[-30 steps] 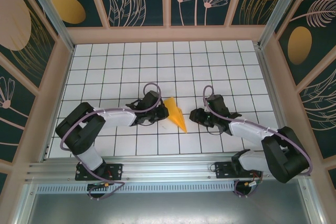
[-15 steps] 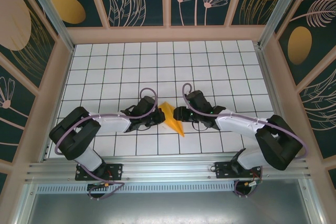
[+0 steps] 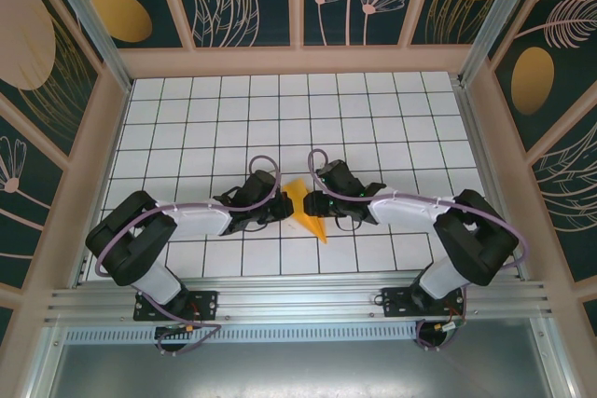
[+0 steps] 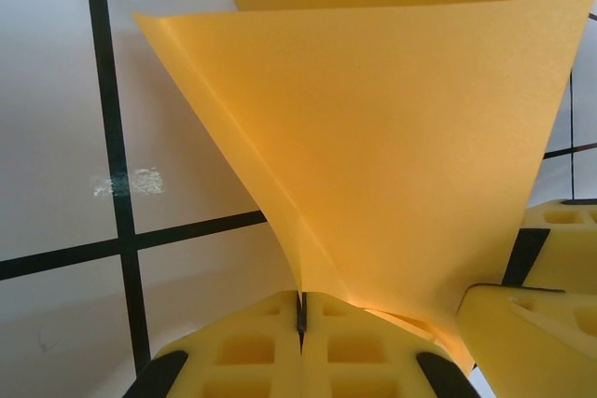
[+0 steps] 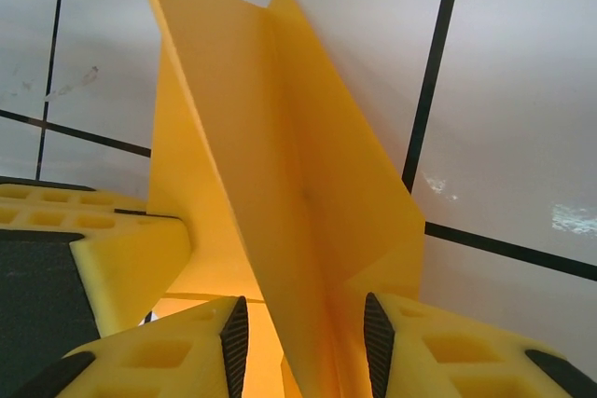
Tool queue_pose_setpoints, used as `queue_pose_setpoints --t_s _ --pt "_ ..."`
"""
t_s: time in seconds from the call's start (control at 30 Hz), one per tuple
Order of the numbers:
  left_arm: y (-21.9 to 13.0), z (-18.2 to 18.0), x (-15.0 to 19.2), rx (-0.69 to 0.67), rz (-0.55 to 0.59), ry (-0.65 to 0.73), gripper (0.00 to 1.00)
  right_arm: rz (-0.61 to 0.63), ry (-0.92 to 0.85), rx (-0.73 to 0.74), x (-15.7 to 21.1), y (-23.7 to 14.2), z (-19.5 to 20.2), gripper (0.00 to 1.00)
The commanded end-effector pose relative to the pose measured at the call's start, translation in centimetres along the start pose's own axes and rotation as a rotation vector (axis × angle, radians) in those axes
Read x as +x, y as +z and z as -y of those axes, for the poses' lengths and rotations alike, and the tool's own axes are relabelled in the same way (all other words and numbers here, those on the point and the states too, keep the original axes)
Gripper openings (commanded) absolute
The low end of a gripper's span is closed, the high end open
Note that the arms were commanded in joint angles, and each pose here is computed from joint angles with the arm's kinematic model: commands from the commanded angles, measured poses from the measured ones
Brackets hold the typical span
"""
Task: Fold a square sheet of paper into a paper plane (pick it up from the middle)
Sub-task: Move the paper plane to the center of the table.
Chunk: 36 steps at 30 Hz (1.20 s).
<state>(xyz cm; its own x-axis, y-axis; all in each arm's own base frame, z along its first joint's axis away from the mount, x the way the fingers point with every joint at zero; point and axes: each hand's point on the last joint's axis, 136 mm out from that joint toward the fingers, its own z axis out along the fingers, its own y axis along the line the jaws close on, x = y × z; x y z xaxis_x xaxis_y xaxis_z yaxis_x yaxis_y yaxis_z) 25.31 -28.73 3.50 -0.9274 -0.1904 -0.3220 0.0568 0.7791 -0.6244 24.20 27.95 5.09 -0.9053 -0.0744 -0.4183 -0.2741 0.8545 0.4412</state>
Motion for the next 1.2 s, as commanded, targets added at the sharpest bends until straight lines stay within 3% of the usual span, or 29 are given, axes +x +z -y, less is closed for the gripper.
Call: queue_pose_setpoints --t_s 0.0,0.6,0.87,1.17 --pt "-0.1 -1.1 0.2 -0.035 0.001 0.017 0.03 -0.012 -0.03 0.012 -0.2 0.3 -0.2 0.42" --pt "0.2 -1.6 0.3 -0.062 -0.002 0.017 0.04 -0.07 -0.077 -0.077 0.7 0.3 -2.7 0.41" --pt "0.5 -2.3 0.7 -0.079 -0.014 0.02 0.03 0.055 -0.076 0.048 -1.8 -1.8 -1.1 0.42" --pt "0.5 -1.8 0.5 -0.06 -0.01 0.023 0.04 -0.028 -0.124 0.007 0.0 -0.3 -2.1 0.43"
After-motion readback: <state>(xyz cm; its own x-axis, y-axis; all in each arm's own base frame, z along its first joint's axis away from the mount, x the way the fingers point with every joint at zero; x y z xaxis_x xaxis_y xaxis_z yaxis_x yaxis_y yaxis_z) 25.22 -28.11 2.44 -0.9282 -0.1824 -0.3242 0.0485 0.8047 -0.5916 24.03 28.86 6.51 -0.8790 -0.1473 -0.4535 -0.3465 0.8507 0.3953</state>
